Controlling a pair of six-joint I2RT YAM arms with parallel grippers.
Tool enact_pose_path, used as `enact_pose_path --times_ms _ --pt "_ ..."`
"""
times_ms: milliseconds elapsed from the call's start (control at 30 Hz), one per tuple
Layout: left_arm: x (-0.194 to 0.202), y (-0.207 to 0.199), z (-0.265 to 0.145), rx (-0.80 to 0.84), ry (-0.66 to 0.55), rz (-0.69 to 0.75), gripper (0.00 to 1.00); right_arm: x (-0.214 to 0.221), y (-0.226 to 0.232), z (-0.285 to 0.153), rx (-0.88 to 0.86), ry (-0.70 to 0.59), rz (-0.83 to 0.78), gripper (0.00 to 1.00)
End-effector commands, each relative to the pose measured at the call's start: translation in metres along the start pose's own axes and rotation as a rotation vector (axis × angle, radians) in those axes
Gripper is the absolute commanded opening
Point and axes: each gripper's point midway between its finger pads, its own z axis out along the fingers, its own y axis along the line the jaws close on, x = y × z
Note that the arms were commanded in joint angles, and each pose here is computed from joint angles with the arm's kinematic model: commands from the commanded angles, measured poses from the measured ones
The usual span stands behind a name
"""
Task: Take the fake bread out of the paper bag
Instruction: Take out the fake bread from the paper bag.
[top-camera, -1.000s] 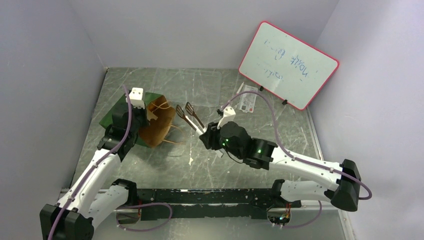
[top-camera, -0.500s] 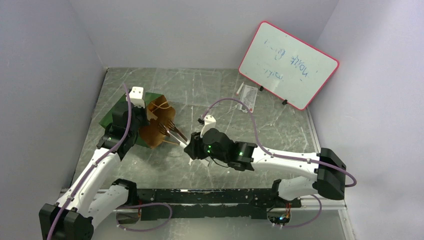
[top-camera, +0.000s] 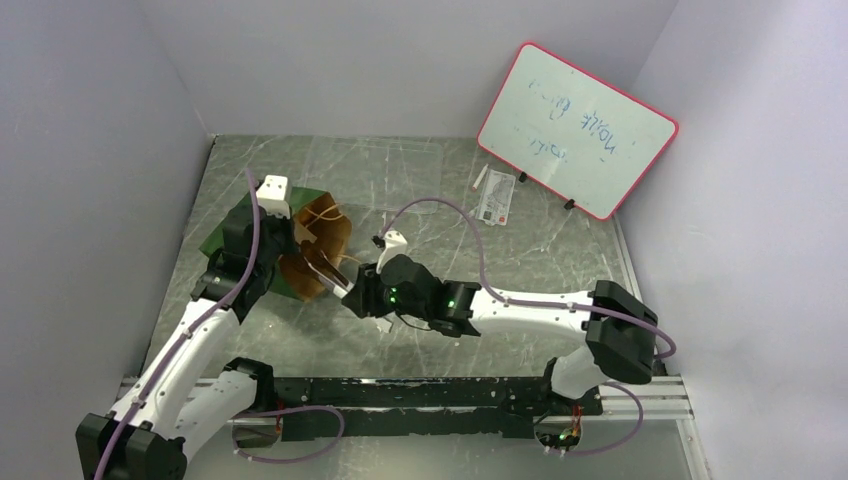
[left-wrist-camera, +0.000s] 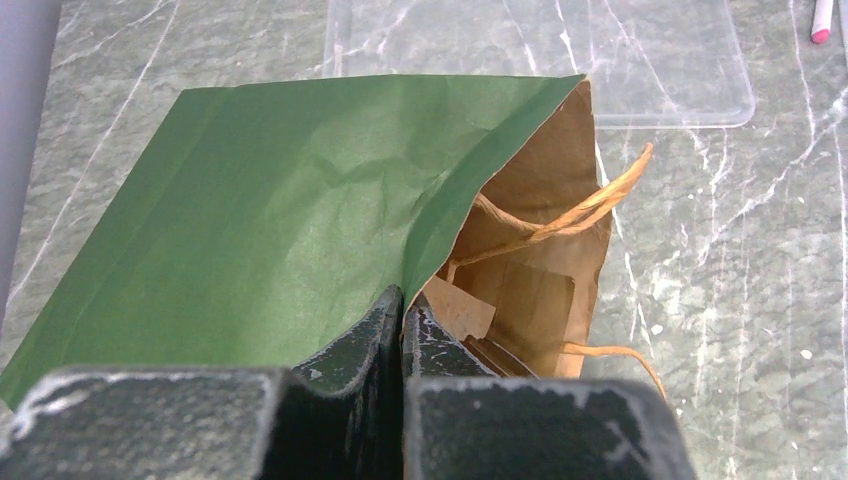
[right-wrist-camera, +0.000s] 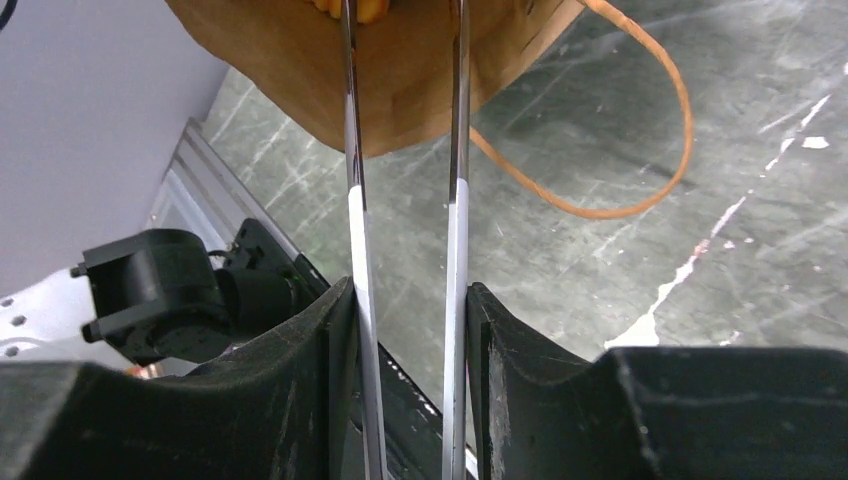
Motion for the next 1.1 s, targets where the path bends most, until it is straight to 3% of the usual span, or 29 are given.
enact_pose_path --times_ms 0,533,1067 --pt "-0.026 -0.011 -0.012 0.063 -0.058 -0.005 0.07 -0.029 0.025 0.007 -0.106 -0.094 0.127 0.38" --pt "-0.032 -0.02 -0.019 0.122 -0.073 0.001 0.07 -0.029 0.009 0.034 -0.212 -0.046 0.365 0.43" --pt "-0.031 -0.021 -0.02 0.128 -0.078 0.003 0.07 -0.018 0.005 0.051 -0.261 0.019 0.485 0.47"
